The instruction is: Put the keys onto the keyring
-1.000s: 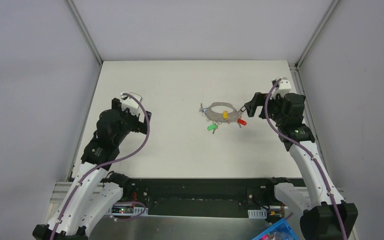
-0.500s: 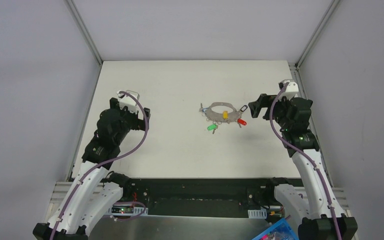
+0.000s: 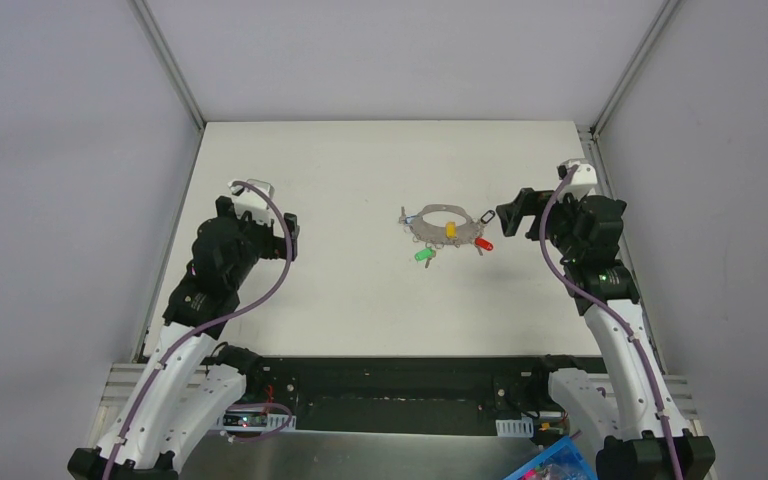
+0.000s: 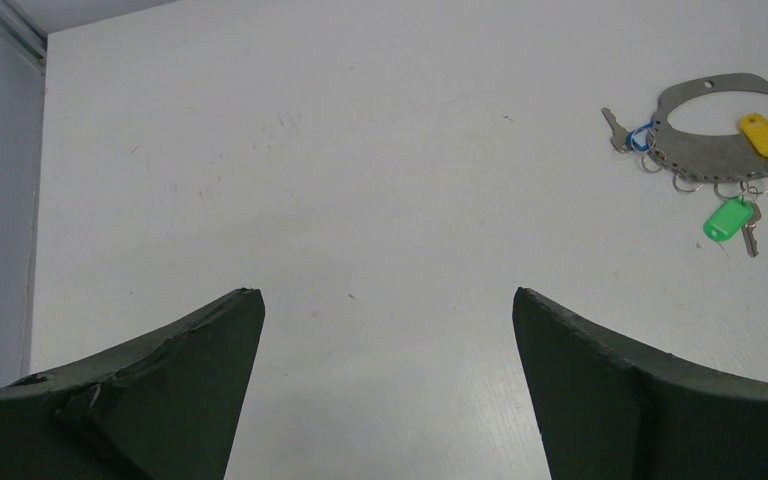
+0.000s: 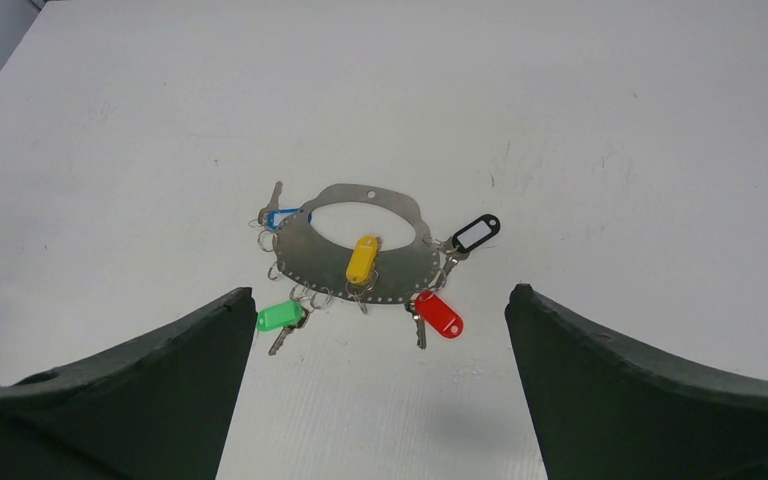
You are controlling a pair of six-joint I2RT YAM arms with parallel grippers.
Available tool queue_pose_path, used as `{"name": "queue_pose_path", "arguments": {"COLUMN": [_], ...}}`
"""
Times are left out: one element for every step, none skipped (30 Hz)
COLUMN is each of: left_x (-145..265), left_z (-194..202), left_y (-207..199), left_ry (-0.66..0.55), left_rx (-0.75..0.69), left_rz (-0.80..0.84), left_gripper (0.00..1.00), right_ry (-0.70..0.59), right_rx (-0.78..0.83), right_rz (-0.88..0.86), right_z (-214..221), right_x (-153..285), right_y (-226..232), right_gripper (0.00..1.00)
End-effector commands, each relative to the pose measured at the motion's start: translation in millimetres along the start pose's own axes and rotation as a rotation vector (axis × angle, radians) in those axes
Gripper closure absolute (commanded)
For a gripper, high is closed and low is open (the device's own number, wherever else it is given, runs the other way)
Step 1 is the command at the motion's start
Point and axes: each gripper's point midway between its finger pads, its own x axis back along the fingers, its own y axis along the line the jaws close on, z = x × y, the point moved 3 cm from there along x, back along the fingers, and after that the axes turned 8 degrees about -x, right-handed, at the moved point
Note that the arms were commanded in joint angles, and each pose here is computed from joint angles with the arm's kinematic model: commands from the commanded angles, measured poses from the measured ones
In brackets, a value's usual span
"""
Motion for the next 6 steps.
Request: {"name": "queue_pose_path", "arguments": {"left_x": [1.8,1.9,2.0,1.8,2.0,1.5], "left_z": [-8.5,-8.4,-7.8,-7.2,-7.6,-6.8], "left_y": [1.3,1.2,1.1,0.8,0.7,0.6], "left_ry": [-0.041,-0.039,-0.036,-0.033,-0.033,-0.030], "left_rx": [0.031,0.033,0.035,0.036,0.037,0.039], "left_rz": [-0.002,0.000,0.001,0.004,0.005,0.005], "left_gripper": [0.01,0.01,0.01,0.01,0.01,0.01], "right_ry": [-0.019,-0.018,-0.016,-0.017,-0.017,-0.020], "right_rx": [0.012,0.011,0.012,0.012,0.014,0.016], "right_rz": [-0.009,-0.009,-0.008,-0.010,-0.010,-0.010], "right_z": [-3.3,-3.0,-2.7,-3.0,-3.3,-4.3], "right_x": [0.3,0.0,0.0,0.1,0.5,1.1], "right_y": [0.0,-0.2,-0.3,0.0,0.1,0.5], "right_gripper": [0.01,0.01,0.00,0.00,0.00,0.00]}}
